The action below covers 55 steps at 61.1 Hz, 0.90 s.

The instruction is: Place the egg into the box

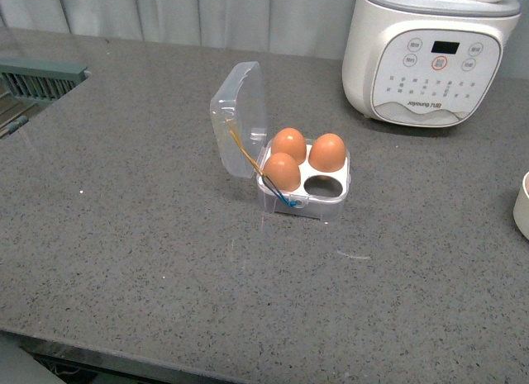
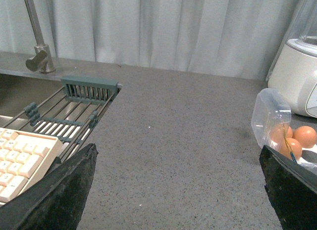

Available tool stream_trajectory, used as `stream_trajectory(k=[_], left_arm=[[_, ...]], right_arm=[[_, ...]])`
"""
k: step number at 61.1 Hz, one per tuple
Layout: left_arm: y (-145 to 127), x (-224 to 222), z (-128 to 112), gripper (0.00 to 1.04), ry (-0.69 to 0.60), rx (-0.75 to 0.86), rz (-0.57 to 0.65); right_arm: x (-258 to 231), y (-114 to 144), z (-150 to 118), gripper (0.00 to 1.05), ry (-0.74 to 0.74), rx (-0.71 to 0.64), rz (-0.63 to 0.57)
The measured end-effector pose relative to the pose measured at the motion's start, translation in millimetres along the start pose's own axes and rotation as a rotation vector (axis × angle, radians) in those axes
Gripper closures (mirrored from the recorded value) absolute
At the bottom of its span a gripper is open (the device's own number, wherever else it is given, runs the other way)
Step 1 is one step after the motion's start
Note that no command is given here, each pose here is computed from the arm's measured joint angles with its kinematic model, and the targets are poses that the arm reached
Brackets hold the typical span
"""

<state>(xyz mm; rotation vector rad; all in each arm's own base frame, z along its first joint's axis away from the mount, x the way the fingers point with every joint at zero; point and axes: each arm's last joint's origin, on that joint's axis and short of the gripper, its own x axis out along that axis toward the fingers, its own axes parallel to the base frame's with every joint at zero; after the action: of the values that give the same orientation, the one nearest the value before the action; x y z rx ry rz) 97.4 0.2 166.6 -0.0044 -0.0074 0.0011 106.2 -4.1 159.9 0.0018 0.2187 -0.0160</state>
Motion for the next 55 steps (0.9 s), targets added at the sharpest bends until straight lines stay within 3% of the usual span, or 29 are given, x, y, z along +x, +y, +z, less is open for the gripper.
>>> stream_trajectory(k=[19, 35, 55], left_arm=[[0.0, 0.0, 0.0, 0.07, 0.000, 0.000, 0.000], [0.0, 0.0, 0.0, 0.07, 0.000, 0.000, 0.000], [0.0, 0.0, 0.0, 0.07, 0.000, 0.000, 0.000]], right_arm=[[51.8, -22.1, 10.0, 0.09, 0.122, -0.104, 0.108], [94.0, -56.3, 8.6, 0.09, 0.208, -0.135, 0.021], [127.0, -59.6, 2.1, 0.09, 0.248, -0.135, 0.082]])
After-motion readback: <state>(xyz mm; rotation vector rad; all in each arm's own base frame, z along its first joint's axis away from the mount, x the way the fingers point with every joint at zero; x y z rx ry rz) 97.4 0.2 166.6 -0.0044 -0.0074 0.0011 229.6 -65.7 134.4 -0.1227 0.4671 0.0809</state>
